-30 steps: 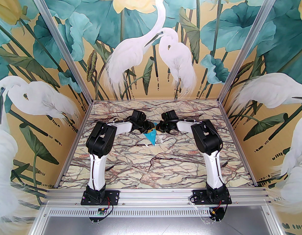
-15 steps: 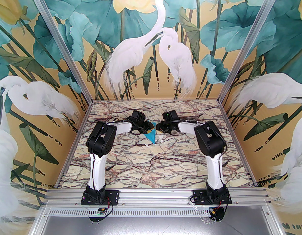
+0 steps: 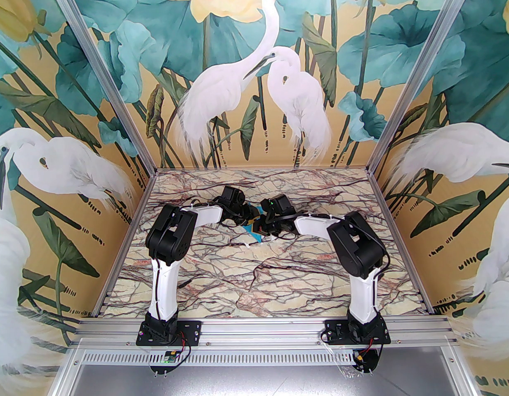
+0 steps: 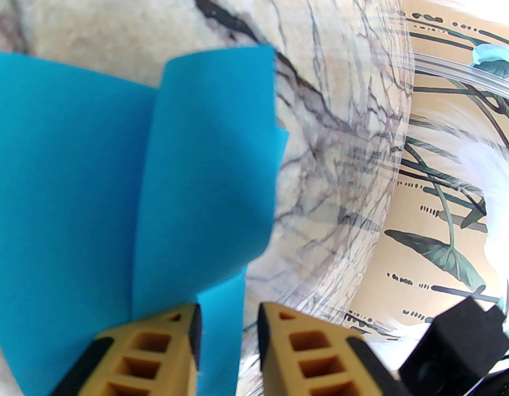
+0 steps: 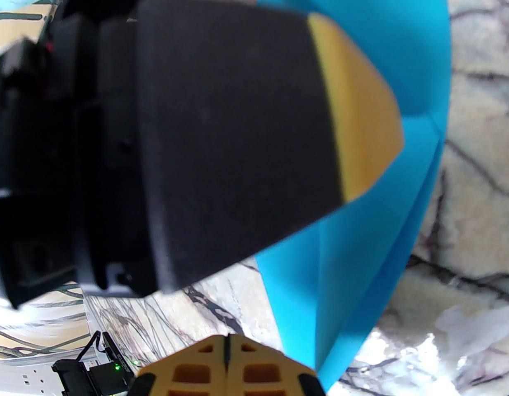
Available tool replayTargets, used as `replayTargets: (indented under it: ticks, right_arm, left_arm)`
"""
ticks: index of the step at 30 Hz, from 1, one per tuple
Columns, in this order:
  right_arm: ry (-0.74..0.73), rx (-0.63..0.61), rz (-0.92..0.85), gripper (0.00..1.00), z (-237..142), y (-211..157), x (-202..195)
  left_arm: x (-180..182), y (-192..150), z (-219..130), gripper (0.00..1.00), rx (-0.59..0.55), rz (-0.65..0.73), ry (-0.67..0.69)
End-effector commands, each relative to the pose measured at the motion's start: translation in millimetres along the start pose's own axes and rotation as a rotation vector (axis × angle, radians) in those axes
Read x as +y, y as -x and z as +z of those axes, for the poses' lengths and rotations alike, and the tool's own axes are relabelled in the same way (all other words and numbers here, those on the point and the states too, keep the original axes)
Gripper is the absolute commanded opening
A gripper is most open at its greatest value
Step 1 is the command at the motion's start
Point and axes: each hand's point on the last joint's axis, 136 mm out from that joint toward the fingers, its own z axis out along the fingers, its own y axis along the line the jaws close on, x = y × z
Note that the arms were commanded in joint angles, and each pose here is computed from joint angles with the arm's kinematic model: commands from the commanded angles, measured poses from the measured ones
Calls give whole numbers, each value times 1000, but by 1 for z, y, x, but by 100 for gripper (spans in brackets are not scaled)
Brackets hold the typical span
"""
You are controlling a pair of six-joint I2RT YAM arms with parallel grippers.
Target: Fold a paper plane with a square sheet of paper (fold left side to right side)
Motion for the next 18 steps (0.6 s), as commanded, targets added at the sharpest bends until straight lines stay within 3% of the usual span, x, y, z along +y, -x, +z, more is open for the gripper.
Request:
replayTargets:
  ticks: [1, 18]
  right_arm:
    - [-47, 30, 46, 0, 10, -1, -21]
    - [-82, 115, 75, 0, 6, -29, -49]
  left_arm:
    - [23, -11, 8, 31, 28, -39, 53]
    - [37, -13, 12, 29, 31, -56, 96]
